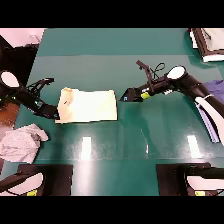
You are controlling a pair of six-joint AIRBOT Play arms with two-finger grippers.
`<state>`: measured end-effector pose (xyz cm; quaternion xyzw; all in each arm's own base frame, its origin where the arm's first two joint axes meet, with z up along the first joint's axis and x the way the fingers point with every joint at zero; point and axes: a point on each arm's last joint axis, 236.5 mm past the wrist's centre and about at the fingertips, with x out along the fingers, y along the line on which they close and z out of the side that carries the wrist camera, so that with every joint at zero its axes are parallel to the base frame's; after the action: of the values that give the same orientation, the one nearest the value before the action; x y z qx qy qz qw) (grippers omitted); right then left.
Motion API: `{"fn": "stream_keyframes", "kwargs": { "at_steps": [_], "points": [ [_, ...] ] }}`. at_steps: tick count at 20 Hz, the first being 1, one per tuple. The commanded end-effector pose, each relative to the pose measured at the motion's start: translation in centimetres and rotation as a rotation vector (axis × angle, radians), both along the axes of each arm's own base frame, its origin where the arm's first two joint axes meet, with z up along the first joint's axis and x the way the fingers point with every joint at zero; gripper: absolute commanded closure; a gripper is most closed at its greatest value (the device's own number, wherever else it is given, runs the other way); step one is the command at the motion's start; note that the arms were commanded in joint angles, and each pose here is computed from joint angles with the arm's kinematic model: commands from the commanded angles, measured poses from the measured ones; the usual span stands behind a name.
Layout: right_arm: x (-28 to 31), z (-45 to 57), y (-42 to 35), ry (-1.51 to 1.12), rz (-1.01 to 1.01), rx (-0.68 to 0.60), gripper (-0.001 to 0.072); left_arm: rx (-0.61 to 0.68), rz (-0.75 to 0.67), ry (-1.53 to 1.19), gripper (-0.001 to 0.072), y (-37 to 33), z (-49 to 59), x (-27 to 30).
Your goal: Fold the shirts.
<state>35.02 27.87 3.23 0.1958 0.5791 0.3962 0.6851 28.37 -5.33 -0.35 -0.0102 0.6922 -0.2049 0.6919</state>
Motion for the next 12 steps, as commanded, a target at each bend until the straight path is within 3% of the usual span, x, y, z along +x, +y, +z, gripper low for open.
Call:
{"fn": "stream_keyframes", "kwargs": {
  "at_steps": [1, 4, 6, 9, 12],
  "points": [
    [1.0, -0.3, -1.3, 0.030, -0.069, -0.008, 0.0137, 0.011, 0.050, -0.066, 0.0226, 0.3, 0.0, 1.7],
    [2.7, -2.4, -2.6, 0.033, -0.187, -0.025, 0.0136, -0.135, 0.112, -0.168, 0.0229, -2.8, 2.9, 4.6],
    [3.1, -4.6, -2.5, 0.053, -0.241, -0.032, 0.0136, -0.226, 0.111, -0.233, 0.0670, -4.6, 4.4, 6.0],
    [3.3, -7.2, -0.4, 0.123, -0.255, -0.007, 0.0134, -0.313, 0.134, -0.300, 0.0682, -6.2, 5.9, 7.6],
    [3.3, -9.0, 3.3, 0.153, -0.193, 0.002, 0.0135, -0.317, 0.142, -0.314, 0.0682, -6.2, 6.0, 8.0]
  ]
}}
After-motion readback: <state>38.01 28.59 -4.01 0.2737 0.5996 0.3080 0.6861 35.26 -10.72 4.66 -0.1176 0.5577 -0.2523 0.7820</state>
